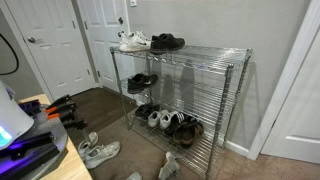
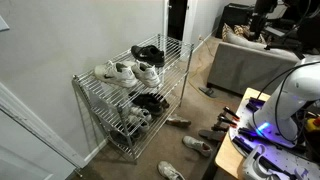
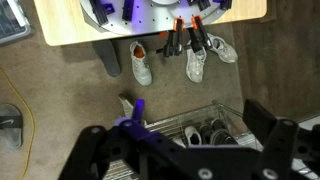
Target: Move the black sneaker from the second shelf to the topmost shelf.
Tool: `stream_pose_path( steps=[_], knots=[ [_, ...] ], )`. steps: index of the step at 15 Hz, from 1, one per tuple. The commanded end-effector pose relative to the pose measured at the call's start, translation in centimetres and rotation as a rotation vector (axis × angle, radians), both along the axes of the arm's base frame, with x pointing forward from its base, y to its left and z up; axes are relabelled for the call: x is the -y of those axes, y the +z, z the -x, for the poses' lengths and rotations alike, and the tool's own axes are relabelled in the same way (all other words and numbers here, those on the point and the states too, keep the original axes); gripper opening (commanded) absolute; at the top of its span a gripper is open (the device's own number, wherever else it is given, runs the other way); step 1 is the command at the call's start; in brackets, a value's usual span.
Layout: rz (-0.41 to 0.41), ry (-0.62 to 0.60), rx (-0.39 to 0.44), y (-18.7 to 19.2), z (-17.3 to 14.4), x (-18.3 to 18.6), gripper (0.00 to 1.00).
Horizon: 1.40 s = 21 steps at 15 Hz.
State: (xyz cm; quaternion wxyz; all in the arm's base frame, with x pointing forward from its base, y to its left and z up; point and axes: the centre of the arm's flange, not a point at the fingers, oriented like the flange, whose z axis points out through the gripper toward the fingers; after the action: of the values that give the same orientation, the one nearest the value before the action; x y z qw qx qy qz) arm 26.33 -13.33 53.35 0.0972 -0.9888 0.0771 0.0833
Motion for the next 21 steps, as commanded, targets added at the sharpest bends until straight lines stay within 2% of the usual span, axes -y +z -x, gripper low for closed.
stream_pose_path(
  steps=[1, 7, 11, 16, 21],
  knots=[
    [0.0, 0.0, 0.0, 0.0, 0.0, 0.0, 1.0],
    [0.012, 0.004, 0.001, -0.7, -0.2, -0.5, 1.0],
    [0.012, 0.043, -0.024, -6.3, -3.6, -2.8, 1.0],
    [-0.038, 0.09, -0.116, -15.3, -8.1, -5.0, 1.0],
    [-0.064, 0.094, -0.227, -19.8, -10.4, -5.3, 1.0]
  ],
)
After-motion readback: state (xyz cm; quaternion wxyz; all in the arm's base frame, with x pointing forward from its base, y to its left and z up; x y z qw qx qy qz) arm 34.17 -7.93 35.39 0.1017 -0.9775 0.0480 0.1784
